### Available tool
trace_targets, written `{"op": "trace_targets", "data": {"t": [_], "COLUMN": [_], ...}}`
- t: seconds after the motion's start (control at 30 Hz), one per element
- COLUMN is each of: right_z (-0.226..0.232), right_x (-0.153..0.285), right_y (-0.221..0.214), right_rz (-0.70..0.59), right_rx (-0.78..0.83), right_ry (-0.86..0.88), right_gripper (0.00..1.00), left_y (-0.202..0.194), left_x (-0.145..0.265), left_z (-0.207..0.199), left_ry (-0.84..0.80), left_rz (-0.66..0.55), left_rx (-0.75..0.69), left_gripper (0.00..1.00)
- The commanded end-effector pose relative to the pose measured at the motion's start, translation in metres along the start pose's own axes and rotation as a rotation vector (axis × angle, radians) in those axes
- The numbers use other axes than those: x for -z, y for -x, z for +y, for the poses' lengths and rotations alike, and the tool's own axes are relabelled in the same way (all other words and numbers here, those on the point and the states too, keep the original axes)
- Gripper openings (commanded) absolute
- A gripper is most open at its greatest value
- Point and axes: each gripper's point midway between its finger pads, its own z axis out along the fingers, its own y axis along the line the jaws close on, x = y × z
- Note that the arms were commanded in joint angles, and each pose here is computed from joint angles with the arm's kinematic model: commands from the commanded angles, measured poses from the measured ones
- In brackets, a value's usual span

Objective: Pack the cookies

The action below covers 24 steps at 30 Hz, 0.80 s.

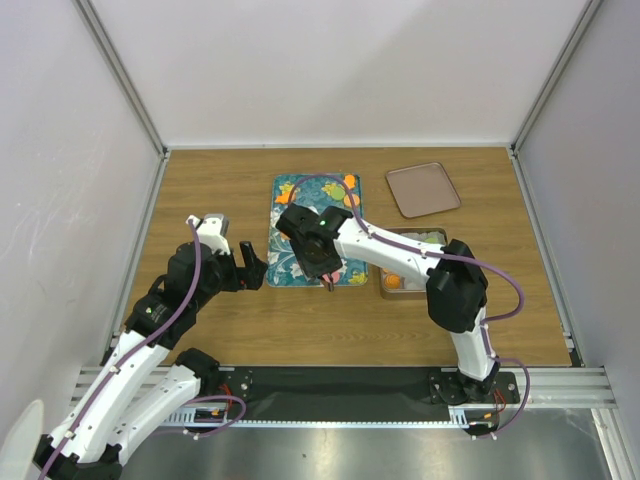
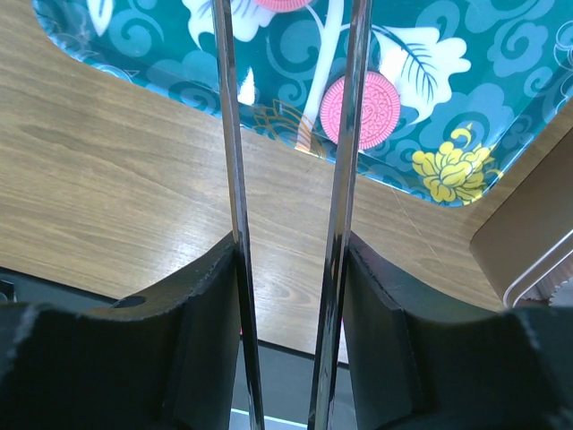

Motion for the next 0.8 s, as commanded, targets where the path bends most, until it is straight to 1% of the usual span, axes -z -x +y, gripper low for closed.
{"op": "trace_targets", "data": {"t": [0.0,0.27,0.77], "right_z": [0.0034,0.0065,0.0053], "right_x": [0.0048,0.0022,0.0002], "right_y": [0.0109,0.0108,0.002], "right_rz": [-0.031,-0.02,0.023], "right_rx": [0.017,0.031,0.084], "right_ry": [-0.005,-0.006,-0.073], "right_gripper": [0.48,0.48,0.47], "left_y": [0.0147,0.0153,0.0151], "left_x": [0.0051,0.0047,0.0054], "left_z": [-0.0053,-0.0053,-0.0058], "left_ry": [-0.019,-0.018,-0.022], "left_rz": [-0.052,-0.054,-0.054], "left_rx": [-0.002,-0.002,-0.002], "left_gripper": [0.93,0.93,0.93]}}
